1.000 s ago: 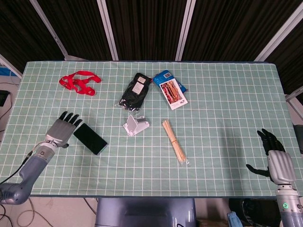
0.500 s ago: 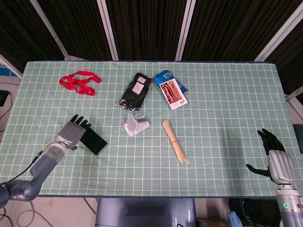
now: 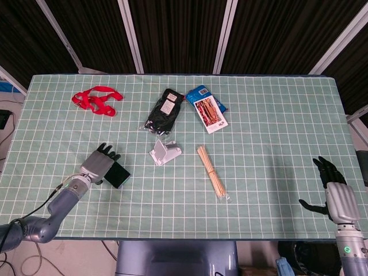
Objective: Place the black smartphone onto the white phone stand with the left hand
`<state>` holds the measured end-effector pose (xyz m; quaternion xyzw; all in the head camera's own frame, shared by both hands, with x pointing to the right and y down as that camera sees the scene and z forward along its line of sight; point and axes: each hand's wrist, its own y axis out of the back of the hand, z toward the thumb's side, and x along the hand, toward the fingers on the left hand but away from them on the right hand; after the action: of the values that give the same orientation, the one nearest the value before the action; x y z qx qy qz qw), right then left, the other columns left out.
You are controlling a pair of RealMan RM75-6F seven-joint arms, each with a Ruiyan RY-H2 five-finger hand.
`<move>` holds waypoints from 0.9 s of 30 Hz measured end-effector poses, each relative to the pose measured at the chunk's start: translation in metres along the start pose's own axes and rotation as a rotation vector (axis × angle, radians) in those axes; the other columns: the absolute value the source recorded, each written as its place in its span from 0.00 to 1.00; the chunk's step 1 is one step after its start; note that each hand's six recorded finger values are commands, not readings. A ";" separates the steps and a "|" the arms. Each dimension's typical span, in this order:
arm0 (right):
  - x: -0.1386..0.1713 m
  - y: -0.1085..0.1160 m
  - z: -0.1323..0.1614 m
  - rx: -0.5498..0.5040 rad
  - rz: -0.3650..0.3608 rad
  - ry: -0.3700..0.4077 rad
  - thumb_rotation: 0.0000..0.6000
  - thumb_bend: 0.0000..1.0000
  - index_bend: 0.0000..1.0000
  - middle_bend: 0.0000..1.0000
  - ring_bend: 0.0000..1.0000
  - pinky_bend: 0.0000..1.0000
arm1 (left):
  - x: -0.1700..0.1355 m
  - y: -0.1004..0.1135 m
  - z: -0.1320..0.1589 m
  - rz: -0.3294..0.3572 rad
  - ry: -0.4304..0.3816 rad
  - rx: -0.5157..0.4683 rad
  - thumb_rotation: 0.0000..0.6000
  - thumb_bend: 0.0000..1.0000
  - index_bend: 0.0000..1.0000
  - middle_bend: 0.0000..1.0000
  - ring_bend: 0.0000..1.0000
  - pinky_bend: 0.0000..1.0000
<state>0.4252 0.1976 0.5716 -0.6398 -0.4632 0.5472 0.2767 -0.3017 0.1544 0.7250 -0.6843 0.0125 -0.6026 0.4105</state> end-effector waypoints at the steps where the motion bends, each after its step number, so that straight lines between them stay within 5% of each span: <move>1: 0.000 0.000 0.000 -0.001 0.000 -0.001 1.00 0.10 0.00 0.00 0.00 0.15 | 0.001 0.000 0.002 0.000 -0.004 0.001 1.00 0.13 0.15 0.18 0.00 0.00; 27: 0.000 0.000 0.000 -0.009 0.003 -0.004 1.00 0.11 0.00 0.00 0.00 0.15 | 0.002 -0.005 0.009 -0.018 -0.028 -0.012 1.00 0.20 0.39 0.44 0.00 0.00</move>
<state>0.4252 0.1976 0.5719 -0.6407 -0.4652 0.5471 0.2718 -0.2963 0.1618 0.7304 -0.6953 0.0043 -0.5964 0.4011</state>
